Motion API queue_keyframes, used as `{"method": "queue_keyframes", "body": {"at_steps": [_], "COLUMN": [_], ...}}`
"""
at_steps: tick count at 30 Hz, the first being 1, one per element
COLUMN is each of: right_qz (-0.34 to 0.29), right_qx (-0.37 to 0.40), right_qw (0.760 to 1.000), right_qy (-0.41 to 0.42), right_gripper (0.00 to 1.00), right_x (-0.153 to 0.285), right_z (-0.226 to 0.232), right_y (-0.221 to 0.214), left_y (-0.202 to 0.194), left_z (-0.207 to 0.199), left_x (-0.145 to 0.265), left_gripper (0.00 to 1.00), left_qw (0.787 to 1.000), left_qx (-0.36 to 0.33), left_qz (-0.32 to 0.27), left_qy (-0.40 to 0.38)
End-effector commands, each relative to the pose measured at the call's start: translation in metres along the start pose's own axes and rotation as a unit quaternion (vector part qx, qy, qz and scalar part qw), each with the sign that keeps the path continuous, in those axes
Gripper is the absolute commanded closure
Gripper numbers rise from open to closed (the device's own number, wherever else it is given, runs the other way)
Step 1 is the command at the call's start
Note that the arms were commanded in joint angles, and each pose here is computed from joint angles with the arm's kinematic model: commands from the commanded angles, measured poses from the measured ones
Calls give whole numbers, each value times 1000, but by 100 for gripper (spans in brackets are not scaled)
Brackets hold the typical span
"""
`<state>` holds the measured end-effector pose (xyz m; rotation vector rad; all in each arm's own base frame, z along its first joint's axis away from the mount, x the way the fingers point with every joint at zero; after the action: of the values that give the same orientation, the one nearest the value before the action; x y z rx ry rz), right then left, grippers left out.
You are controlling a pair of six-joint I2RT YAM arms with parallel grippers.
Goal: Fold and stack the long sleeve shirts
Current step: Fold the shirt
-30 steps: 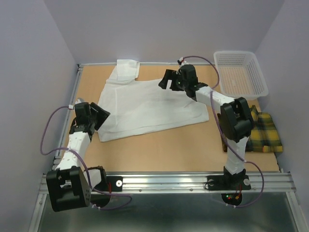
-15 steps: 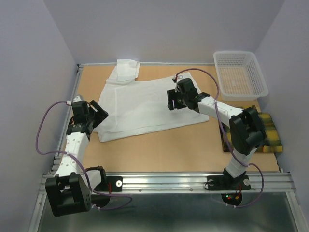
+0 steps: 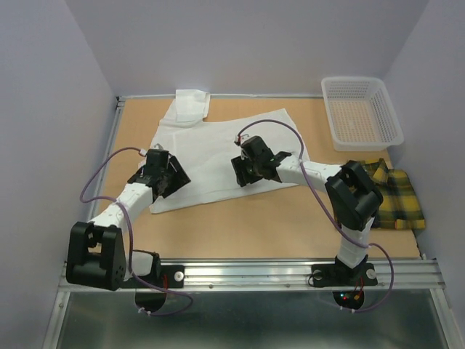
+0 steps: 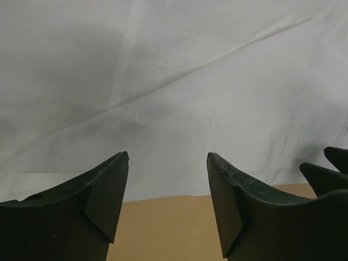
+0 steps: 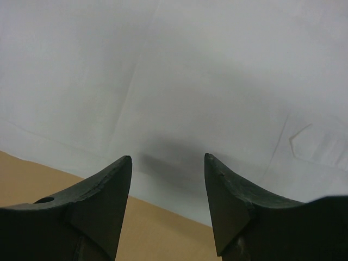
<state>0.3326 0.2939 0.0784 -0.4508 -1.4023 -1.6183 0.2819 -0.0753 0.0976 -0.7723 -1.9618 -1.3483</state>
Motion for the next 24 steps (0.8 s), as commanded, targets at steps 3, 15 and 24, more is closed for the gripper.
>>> {"method": "queue_keyframes", "body": {"at_steps": [3, 15, 24], "right_qz": [-13, 91, 154], "right_qx": [-3, -39, -79], "right_qw": [1000, 993, 982], "right_qy": [-17, -65, -77], "right_gripper": [38, 38, 38], "right_x": [-2, 24, 65], "right_z": [-1, -44, -57], "right_y": [6, -84, -146], "left_y": [-18, -76, -87], "left_z": [16, 41, 36], "left_x": [-19, -10, 15], "left_gripper": [33, 38, 38], "left_qw": [997, 990, 986], "left_qx": [40, 67, 99], "left_qz": [6, 80, 103], "left_qy": [58, 94, 89]}}
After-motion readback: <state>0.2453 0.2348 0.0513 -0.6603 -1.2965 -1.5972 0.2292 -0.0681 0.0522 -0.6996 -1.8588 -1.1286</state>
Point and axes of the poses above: each gripper's point midway between its finger pads, its own x axis back along the fingers, its own z axis along the line the jaws close on, y = z × x, the point moved 3 cm from there along x, back along the fingers, and after that the axes turned 15 degrees about -x, right-handed, at the moved point
